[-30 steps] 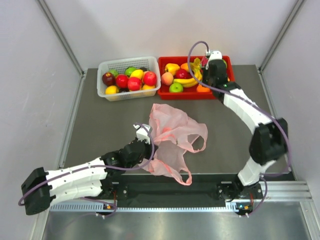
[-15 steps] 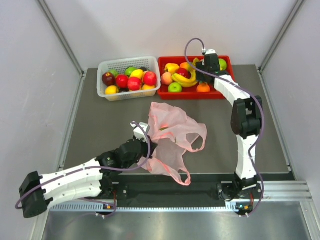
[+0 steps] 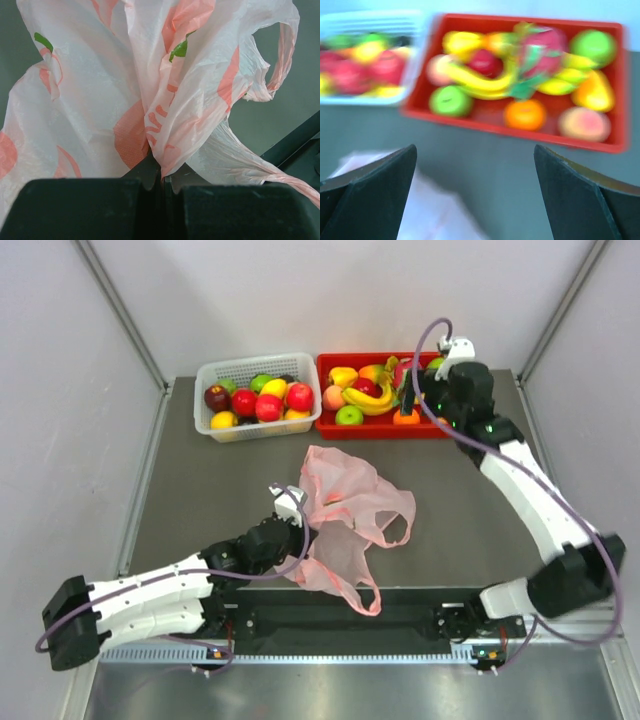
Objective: Untie the knot of the plastic bag and take out the fruit
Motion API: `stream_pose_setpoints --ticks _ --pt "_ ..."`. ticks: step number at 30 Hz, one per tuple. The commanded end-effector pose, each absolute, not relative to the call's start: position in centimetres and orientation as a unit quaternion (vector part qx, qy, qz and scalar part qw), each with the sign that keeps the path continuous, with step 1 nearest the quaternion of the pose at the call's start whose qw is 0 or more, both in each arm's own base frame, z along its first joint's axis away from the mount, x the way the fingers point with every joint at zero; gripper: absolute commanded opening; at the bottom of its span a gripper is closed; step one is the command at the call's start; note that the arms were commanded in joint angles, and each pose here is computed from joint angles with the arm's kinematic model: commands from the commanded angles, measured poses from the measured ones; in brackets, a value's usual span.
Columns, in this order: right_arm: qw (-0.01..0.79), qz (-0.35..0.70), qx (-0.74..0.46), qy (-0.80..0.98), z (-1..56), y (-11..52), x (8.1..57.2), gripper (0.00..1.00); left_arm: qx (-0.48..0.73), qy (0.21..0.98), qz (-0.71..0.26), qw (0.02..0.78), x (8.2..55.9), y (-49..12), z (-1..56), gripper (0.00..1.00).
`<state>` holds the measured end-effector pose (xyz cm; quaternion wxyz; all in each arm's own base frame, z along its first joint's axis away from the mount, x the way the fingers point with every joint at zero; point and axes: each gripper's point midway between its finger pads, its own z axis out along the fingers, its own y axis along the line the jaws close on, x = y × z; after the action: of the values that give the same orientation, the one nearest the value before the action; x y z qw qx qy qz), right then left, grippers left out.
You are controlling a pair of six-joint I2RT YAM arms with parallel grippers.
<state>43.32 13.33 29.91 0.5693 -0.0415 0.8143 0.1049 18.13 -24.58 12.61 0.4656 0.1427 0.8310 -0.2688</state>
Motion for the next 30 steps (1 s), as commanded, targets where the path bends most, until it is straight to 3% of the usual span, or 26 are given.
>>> stream_pose_setpoints --ticks 1,6,9,12,13,14,15,17,24,28,29,30 --pt "0.532 0.172 -0.107 0.822 27.8 18.4 35.3 1.00 0.136 0.805 -0.306 0.490 18.9 -26.3 15.9 0.00" --pt "0.521 0.275 -0.190 0.785 27.8 23.2 23.9 1.00 0.135 0.804 -0.308 0.491 19.1 -26.8 16.1 0.00" --pt "0.496 0.318 -0.218 0.778 26.2 24.5 19.2 0.90 0.131 0.804 -0.305 0.494 19.3 -26.8 16.3 0.00" --pt "0.464 0.337 -0.256 0.778 23.7 26.0 16.1 0.69 0.127 0.804 -0.299 0.498 19.7 -26.8 16.5 0.00" --pt "0.456 0.340 -0.259 0.781 23.0 26.4 15.6 0.51 0.126 0.804 -0.299 0.499 19.8 -26.8 16.6 0.00" --pt "0.445 0.346 -0.272 0.780 22.3 27.5 14.9 0.40 0.126 0.804 -0.298 0.499 19.8 -26.8 16.7 0.00" --pt "0.438 0.346 -0.279 0.782 21.4 28.1 14.6 0.17 0.126 0.804 -0.296 0.500 19.8 -26.9 16.7 0.00" --pt "0.432 0.351 -0.272 0.785 19.9 29.6 14.5 0.00 0.124 0.804 -0.295 0.500 20.0 -26.9 17.0 0.00" --pt "0.441 0.366 -0.232 0.786 17.1 34.3 16.7 0.00 0.119 0.801 -0.287 0.512 20.5 -26.8 18.1 0.00" --pt "0.485 0.284 -0.164 0.811 14.6 34.3 21.0 0.00 0.125 0.805 -0.282 0.506 20.5 -27.1 17.7 0.00" --pt "0.505 0.266 -0.137 0.810 15.1 34.1 22.6 0.02 0.125 0.806 -0.282 0.505 20.5 -27.1 17.7 0.00" --pt "0.512 0.257 -0.126 0.810 15.0 34.1 23.3 0.11 0.126 0.809 -0.280 0.501 20.4 -27.0 17.3 0.00"
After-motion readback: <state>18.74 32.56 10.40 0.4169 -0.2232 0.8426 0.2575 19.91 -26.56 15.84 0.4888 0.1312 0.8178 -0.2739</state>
